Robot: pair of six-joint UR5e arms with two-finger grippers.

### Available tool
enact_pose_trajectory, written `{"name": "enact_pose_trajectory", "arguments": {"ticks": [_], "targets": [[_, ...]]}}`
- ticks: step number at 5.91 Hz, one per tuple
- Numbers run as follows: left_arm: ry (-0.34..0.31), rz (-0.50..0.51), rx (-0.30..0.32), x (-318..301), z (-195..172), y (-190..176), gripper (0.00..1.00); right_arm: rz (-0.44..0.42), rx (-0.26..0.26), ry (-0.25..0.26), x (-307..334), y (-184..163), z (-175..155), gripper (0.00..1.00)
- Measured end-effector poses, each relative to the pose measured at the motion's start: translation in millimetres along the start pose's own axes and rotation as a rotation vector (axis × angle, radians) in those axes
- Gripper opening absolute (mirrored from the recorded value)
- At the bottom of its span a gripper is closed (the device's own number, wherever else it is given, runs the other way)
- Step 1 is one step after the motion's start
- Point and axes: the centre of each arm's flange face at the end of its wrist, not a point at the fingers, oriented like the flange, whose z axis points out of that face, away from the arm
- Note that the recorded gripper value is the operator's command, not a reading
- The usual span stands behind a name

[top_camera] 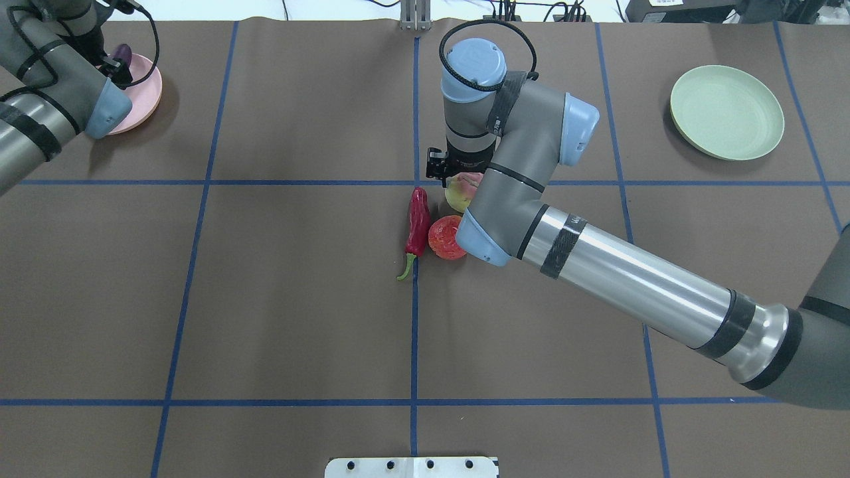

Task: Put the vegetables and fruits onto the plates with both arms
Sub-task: 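Lower the eggplant onto the pink plate while the right gripper grasps the peach, then move the left gripper to the chili while the right carries the peach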

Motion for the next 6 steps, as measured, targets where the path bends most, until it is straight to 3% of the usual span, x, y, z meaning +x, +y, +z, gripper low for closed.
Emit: {"name": "enact_pose_trajectory", "arguments": {"ticks": [1,2,3,4,6], "targets": [[0.0,0.001,0.003,1,-1,0,1.0,-0.008,-0.011,-0.001,-1,2,3,0.72],[0.001,0.001,0.007,1,-3,-1,1.0,-0.01,-0.025,-0.006,-2,4,3,0.08],[0.002,-0.001,0.011,2,-8,-2,1.0,-0.004,-0.036,-0.013,-3,5,2,0.0],[0.015,-0.015,0.012,8,-21,-6,1.0,0.004,-0.037,-0.023,-2,3,-3,0.0],[0.141,-0.09,0.016,40,-72,-19,1.0,0.037,-0.03,-0.07,16,-22,-48,0.0]]}}
